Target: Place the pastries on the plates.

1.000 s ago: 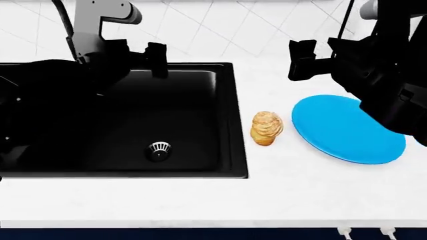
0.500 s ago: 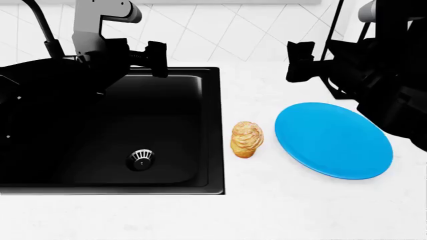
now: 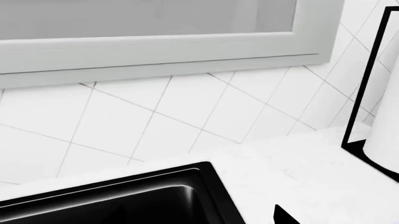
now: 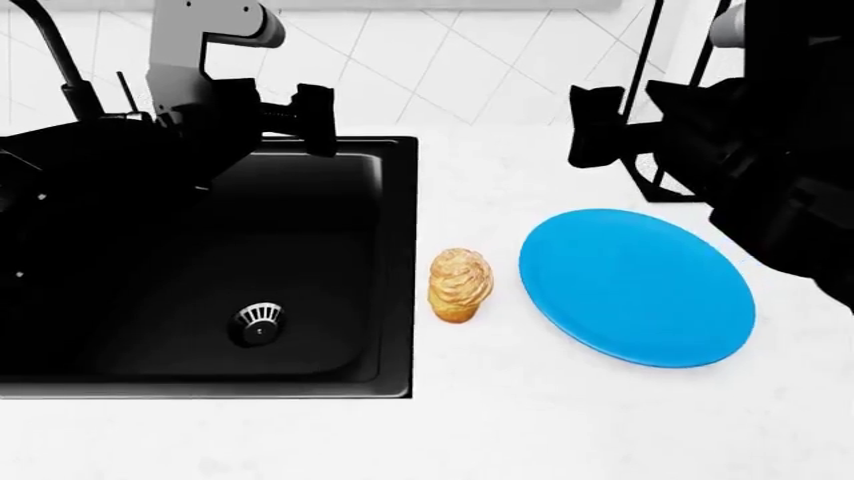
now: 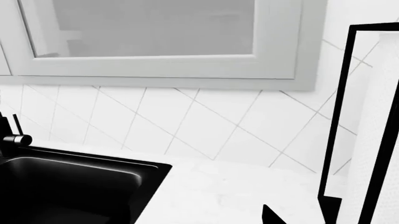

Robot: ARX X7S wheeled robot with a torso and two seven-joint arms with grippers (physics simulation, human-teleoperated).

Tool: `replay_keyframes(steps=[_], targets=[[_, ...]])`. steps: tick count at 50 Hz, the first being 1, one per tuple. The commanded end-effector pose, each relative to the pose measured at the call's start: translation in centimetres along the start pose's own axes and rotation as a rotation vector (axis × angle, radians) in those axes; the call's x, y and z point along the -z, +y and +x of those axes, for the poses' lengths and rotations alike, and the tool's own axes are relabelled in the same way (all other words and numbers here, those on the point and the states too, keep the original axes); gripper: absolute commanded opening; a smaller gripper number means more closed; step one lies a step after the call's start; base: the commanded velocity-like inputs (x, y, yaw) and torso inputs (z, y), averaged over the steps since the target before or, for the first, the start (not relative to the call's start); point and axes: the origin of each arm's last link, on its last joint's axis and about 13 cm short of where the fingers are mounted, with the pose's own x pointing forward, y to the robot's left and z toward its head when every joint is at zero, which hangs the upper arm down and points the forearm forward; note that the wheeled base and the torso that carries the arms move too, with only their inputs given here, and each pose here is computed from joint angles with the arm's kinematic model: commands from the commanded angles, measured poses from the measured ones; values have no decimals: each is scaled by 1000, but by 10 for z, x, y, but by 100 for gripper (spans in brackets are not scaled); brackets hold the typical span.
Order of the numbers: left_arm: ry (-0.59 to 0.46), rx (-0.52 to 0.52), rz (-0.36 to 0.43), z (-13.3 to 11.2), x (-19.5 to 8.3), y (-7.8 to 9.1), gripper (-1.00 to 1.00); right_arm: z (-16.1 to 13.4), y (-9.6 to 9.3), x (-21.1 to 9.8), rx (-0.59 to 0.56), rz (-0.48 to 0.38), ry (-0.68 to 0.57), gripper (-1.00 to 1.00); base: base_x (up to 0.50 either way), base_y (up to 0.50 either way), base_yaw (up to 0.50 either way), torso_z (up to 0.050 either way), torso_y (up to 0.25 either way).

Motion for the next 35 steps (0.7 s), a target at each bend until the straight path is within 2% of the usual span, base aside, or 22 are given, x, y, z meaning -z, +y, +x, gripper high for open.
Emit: replay_keyframes(steps=[1,19,35], targets=[[-2,-1,-2,0,0,0,100,2,0,1,-7,-1,-1,100,39,0,0,0,0],[-1,1,1,0,0,1,100,2,0,2,-6,0,-6,100,40,0,0,0,0],[-2,2,1,1,0,0,100,1,0,2,-6,-1,-8,100,124,0,0,0,0]])
